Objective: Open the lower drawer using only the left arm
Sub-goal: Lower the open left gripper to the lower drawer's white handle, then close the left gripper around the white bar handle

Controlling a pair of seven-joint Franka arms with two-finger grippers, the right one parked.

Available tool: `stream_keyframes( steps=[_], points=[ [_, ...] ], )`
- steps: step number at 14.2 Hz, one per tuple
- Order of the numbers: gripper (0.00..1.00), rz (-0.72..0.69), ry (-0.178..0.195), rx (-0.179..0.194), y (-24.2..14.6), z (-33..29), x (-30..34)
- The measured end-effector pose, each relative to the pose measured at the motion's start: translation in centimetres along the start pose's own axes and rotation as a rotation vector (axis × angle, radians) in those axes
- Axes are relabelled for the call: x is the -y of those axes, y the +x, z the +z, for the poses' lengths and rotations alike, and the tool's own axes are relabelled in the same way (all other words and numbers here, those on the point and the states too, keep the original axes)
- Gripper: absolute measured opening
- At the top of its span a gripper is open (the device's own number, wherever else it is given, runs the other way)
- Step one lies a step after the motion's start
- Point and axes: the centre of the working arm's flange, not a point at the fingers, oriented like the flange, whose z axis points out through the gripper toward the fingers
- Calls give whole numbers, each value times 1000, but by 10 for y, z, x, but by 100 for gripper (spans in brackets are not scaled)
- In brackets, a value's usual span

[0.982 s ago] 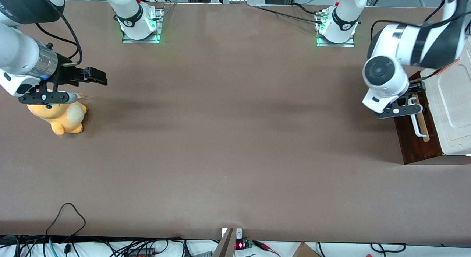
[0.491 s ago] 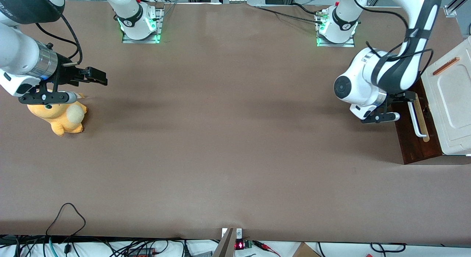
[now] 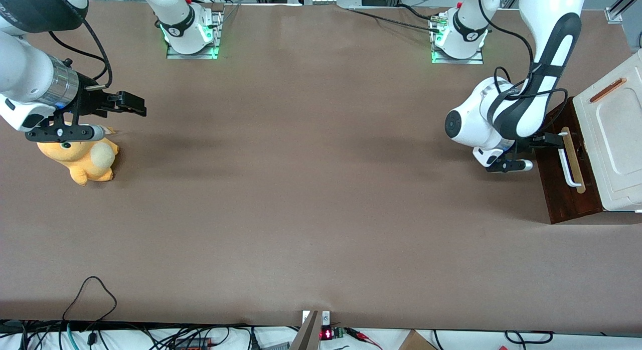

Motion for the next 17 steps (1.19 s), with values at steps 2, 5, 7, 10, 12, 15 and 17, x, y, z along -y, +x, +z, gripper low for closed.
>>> stream_keyframes(
  steps=[2, 5, 7, 10, 12, 15, 17],
  points=[
    [98, 9, 31, -8, 2, 14, -2],
    [97, 13, 63, -13, 5, 44, -1],
    [96, 12, 63, -8, 5, 57, -3],
    [93, 8, 66, -14, 5, 60, -5],
    [90, 5, 82, -27, 7, 63, -5],
    [83, -5, 83, -25, 6, 69, -11],
    [65, -6, 82, -25, 6, 69, -12]
  ],
)
